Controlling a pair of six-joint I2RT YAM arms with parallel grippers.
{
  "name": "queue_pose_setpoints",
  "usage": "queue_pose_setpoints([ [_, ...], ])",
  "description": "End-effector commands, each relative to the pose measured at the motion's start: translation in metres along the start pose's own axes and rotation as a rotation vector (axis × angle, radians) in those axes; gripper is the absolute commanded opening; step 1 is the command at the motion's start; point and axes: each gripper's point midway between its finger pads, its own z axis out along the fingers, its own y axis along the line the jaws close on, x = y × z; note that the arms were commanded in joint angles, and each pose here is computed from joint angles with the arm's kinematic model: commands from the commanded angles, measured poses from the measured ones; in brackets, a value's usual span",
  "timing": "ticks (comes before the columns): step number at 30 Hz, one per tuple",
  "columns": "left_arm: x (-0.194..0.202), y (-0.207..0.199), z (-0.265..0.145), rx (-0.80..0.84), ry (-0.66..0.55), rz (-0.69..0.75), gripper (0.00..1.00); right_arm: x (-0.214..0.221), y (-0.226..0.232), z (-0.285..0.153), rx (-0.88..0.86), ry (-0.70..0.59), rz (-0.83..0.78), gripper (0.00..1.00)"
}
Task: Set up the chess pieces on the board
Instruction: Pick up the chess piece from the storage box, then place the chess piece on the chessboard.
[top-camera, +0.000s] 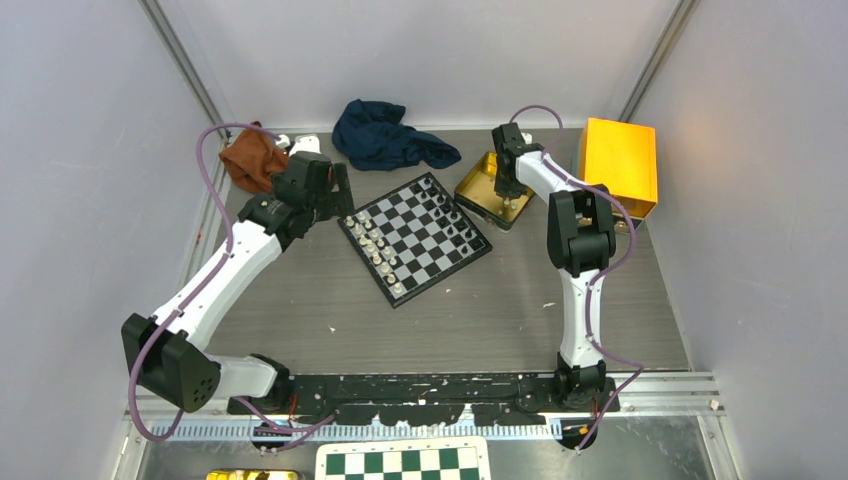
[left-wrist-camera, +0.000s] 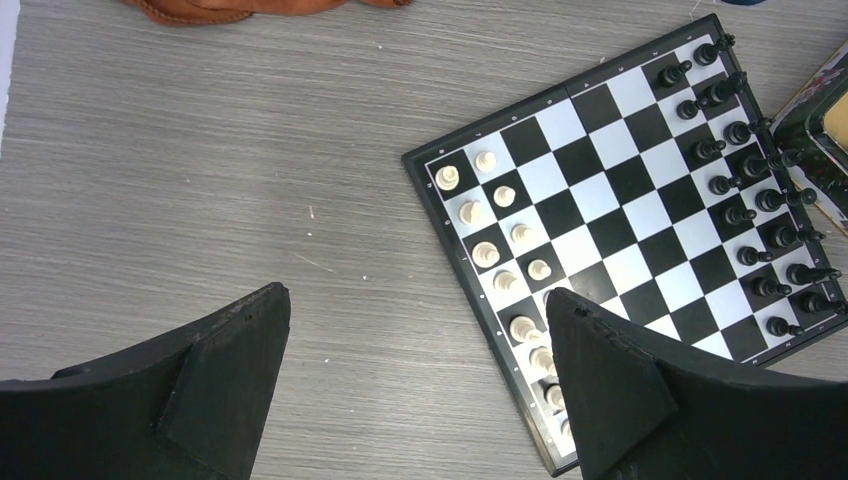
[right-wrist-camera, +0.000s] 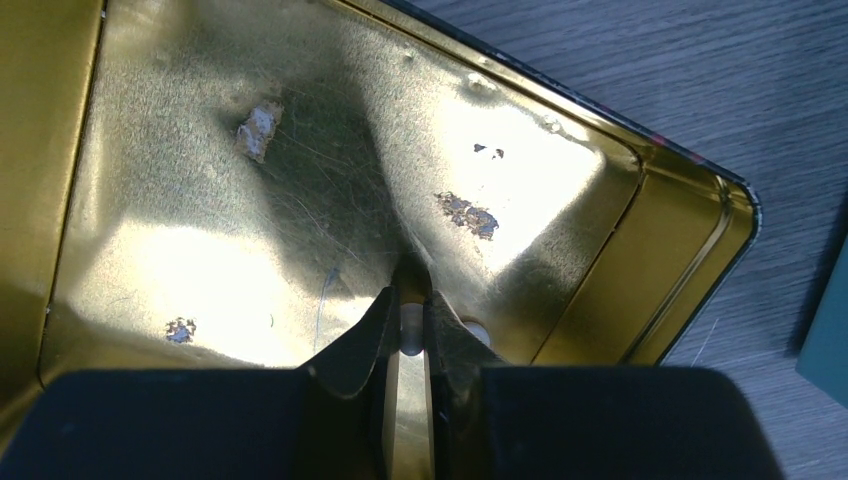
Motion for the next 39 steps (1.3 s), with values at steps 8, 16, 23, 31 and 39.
queue_pose_setpoints([
  [8, -0.033, 0.0, -0.02, 0.014, -0.11, -0.027, 0.99, -0.051, 0.015, -0.055, -0.043, -0.152, 0.014, 0.01],
  [16, -0.032, 0.01, -0.033, 0.011, -0.135, -0.035, 0.99, -0.026, 0.065, -0.106, -0.123, -0.183, -0.115, 0.01],
  [23, -0.029, 0.015, -0.04, 0.014, -0.145, -0.038, 1.0, 0.026, 0.118, -0.153, -0.22, -0.199, -0.243, 0.01],
  [31, -0.029, 0.017, -0.044, 0.018, -0.154, -0.033, 1.0, 0.091, 0.174, -0.193, -0.335, -0.188, -0.377, 0.01],
  [39, -0.027, 0.021, -0.048, 0.016, -0.165, -0.028, 1.0, 0.147, 0.215, -0.205, -0.395, -0.178, -0.484, 0.01],
])
